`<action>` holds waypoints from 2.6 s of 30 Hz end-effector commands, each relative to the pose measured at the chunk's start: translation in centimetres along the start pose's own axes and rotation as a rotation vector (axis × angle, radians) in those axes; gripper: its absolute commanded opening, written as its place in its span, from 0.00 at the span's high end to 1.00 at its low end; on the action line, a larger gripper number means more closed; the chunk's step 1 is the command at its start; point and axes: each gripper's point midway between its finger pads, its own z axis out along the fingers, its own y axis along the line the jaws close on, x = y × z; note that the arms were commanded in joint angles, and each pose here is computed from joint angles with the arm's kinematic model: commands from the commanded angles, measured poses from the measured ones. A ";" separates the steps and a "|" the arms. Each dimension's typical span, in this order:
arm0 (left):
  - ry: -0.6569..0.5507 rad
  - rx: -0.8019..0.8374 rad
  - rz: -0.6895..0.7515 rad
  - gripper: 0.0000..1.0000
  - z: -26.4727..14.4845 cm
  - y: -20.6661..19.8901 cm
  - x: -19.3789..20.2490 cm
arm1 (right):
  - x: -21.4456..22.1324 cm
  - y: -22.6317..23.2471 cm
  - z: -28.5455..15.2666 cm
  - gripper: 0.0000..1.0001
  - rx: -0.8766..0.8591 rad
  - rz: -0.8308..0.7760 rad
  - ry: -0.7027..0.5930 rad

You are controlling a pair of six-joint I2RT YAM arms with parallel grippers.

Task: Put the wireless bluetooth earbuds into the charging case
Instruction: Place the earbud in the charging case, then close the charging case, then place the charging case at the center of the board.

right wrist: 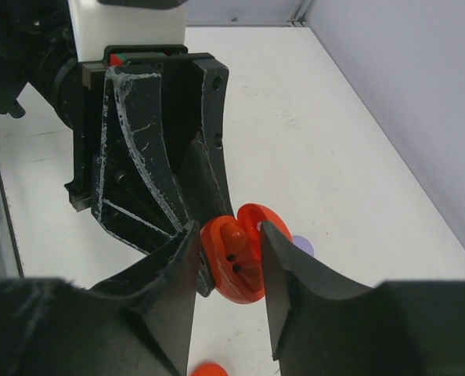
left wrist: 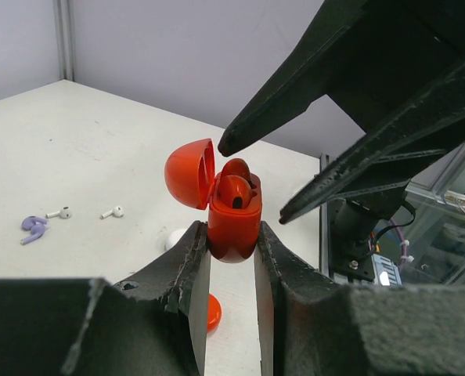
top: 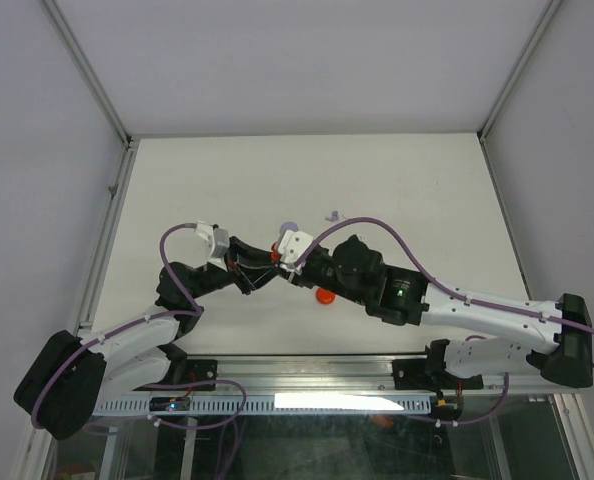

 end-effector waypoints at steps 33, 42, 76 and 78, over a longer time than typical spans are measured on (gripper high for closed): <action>-0.013 0.125 0.034 1.00 -0.2 -2.4 -0.5 | -1.6 0.0 -0.9 0.25 -0.541 0.547 -0.019; 0.001 0.061 -0.038 1.00 -0.3 -1.5 0.4 | -1.9 1.0 -2.2 0.27 -0.644 0.538 -0.033; 0.550 -0.490 -0.900 0.92 -3.8 3.5 16.5 | 13.2 -8.6 -1.7 0.26 0.244 0.573 0.279; 0.580 -0.498 -0.920 0.91 -3.4 3.5 17.2 | 13.8 -8.8 -2.0 0.26 0.272 0.569 0.292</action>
